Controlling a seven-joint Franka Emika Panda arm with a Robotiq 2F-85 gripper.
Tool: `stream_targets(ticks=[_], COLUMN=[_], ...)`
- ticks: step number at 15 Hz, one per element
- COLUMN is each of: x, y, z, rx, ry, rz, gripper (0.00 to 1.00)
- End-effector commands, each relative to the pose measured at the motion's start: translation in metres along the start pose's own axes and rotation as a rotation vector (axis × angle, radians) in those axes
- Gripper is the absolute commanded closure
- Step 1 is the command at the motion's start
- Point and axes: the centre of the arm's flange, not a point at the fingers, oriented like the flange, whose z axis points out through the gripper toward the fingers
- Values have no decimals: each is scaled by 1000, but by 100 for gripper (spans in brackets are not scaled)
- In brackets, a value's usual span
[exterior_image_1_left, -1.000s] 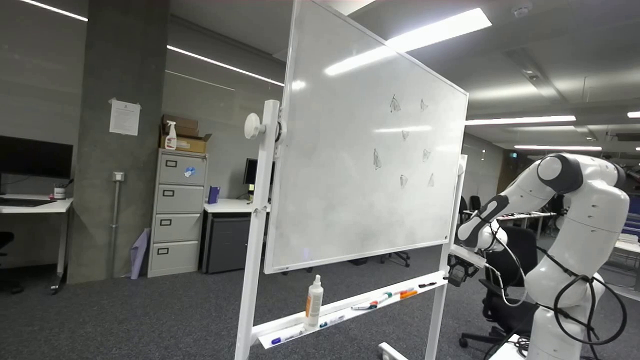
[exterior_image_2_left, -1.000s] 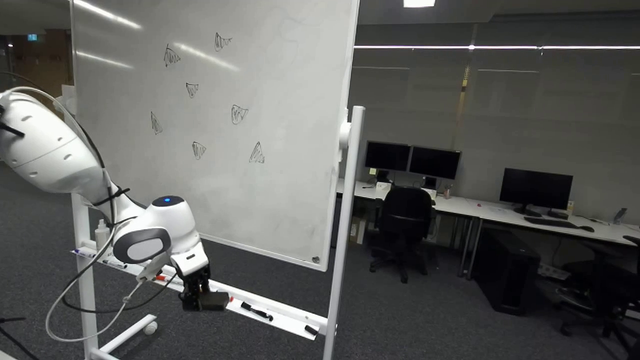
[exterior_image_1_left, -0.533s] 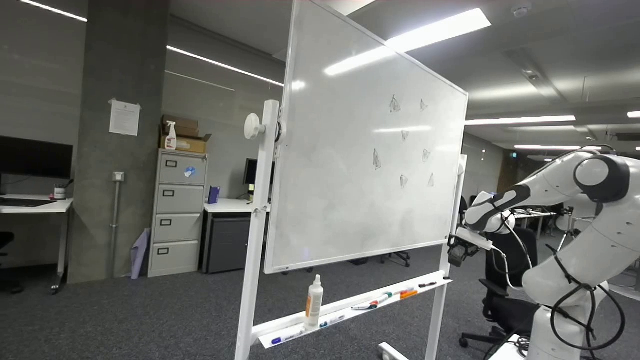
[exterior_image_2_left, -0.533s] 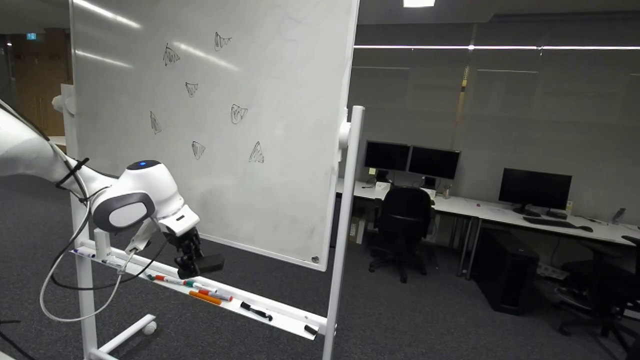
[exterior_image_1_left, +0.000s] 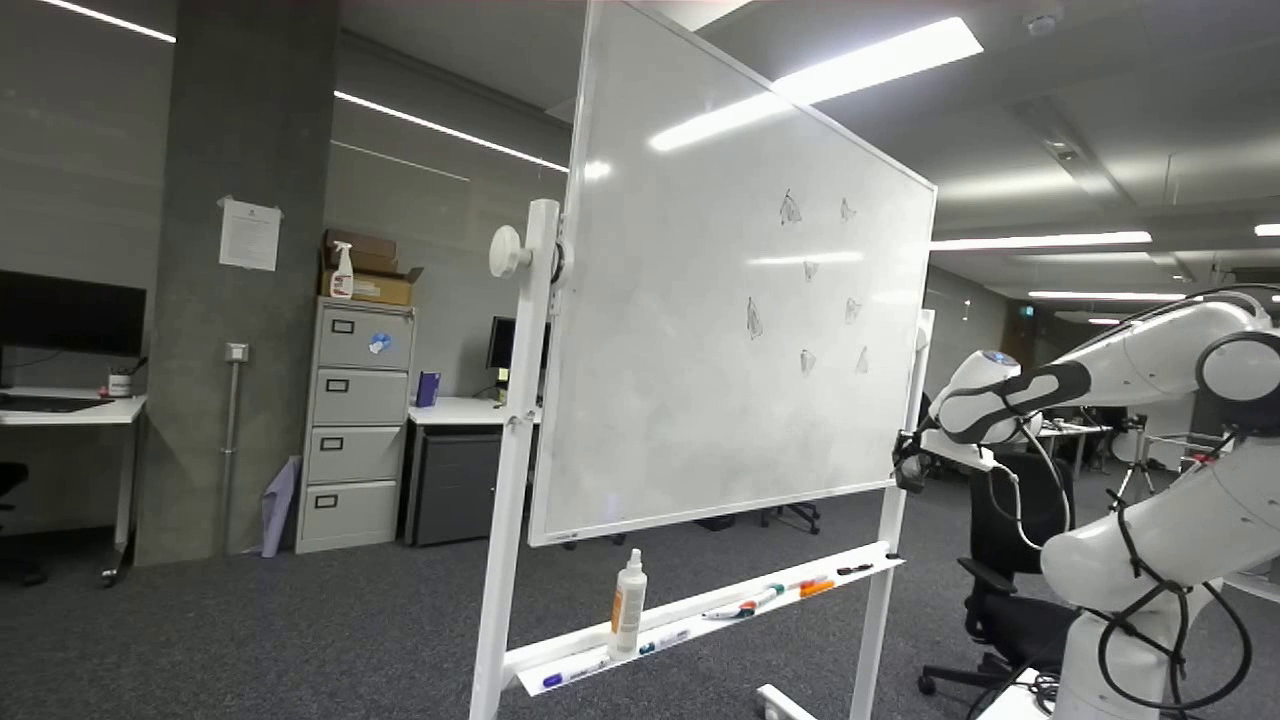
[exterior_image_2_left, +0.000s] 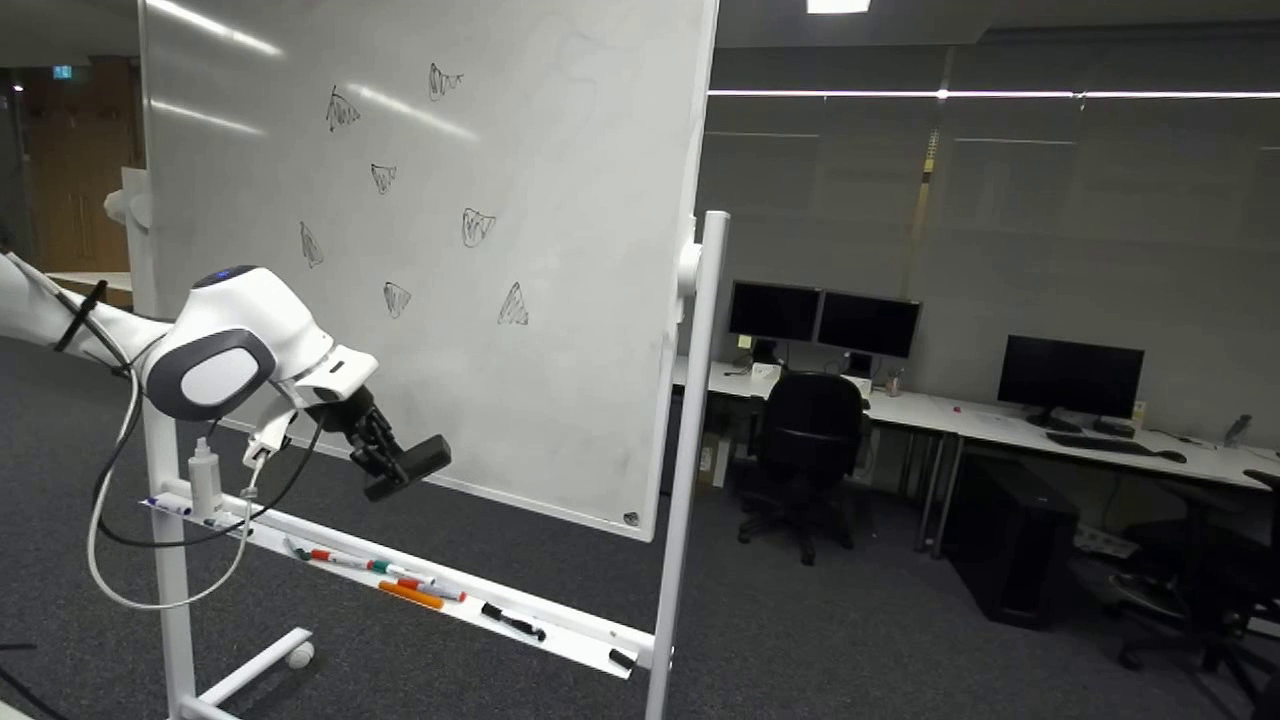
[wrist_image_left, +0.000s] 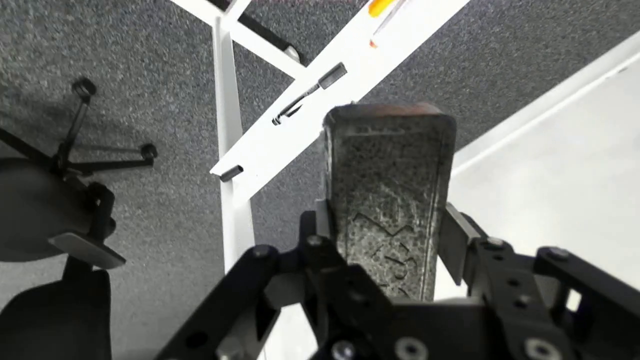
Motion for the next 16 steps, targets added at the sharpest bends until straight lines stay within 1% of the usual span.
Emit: stream_targets(ticks=[1,3,7,10,11,13,14,16], x=[-12,-6,1,4,6,8,23,22], y=[1,-5,-20,-31,-32,-33,-46,-48], z=[-35,-50,-72,-93,-100,-112,-98,-105], rx=[74,125,176,231,251,280,242,260], ry=[139,228,396,518,546,571,521,534], rz=[-90,-130,-242,-302,-317,-326,-305,-311], gripper=[70,70,70,70,70,70,45,45])
